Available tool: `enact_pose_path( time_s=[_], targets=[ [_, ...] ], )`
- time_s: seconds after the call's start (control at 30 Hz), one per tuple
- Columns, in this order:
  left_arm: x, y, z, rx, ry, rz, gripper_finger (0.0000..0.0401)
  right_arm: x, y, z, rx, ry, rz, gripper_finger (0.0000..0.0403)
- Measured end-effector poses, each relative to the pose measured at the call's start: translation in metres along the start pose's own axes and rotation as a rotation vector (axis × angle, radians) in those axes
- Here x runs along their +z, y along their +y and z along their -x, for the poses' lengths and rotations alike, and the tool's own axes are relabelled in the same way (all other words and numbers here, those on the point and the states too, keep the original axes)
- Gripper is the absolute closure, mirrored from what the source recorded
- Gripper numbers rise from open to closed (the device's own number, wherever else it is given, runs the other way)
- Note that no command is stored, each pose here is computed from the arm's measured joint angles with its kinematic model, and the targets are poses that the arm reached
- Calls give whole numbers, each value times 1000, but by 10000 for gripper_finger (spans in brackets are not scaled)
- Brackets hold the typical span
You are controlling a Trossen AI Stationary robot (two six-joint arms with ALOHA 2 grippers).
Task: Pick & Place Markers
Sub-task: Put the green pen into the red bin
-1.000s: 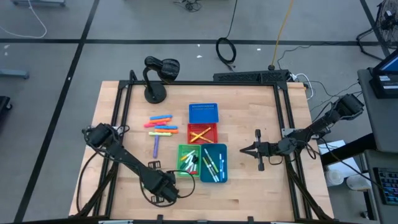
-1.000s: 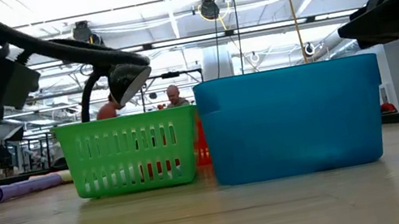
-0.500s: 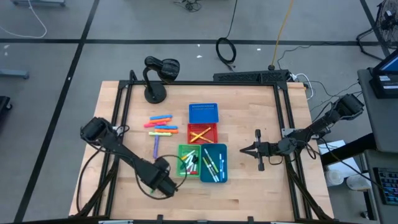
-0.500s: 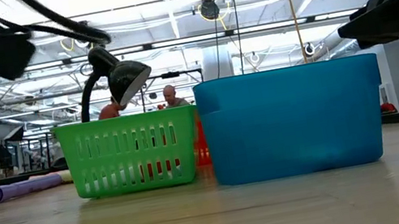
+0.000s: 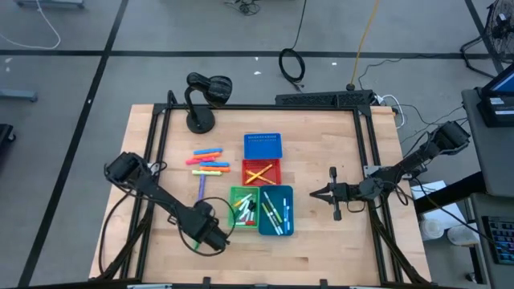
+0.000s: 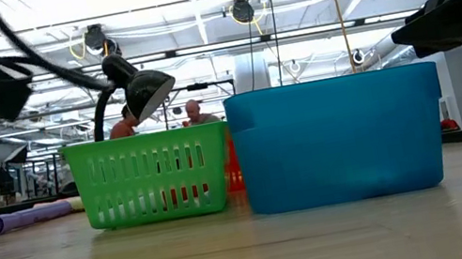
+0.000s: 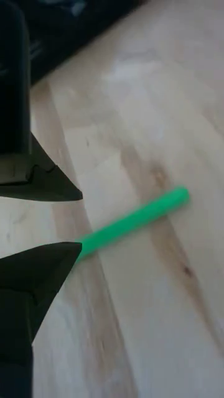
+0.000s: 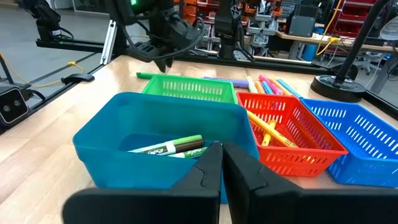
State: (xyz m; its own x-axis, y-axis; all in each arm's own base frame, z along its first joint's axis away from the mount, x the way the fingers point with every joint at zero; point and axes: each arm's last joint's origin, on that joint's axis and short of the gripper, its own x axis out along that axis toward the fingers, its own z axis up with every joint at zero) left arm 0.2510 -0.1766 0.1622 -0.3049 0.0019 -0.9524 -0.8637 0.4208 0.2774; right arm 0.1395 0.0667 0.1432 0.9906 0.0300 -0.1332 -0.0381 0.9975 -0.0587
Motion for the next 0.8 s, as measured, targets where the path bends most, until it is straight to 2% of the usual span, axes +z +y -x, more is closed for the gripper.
enact_pose_path(
  time_s=[0.23, 0.43, 0.63, 0.7, 0.8],
  targets=[
    [-6, -5, -2, -61, -18, 10, 281, 0, 0, 0, 0, 0, 0, 403],
    [-4, 3, -23, -27, 10, 34, 281, 0, 0, 0, 0, 1, 0, 403],
    [-1, 1, -43, -139, 30, -13, 282, 0, 0, 0, 0, 1, 0, 403],
    [-2, 2, -43, -132, 24, -23, 282, 0, 0, 0, 0, 0, 0, 403],
    [-1, 8, -43, -67, 25, 36, 282, 0, 0, 0, 0, 0, 0, 403]
  ],
)
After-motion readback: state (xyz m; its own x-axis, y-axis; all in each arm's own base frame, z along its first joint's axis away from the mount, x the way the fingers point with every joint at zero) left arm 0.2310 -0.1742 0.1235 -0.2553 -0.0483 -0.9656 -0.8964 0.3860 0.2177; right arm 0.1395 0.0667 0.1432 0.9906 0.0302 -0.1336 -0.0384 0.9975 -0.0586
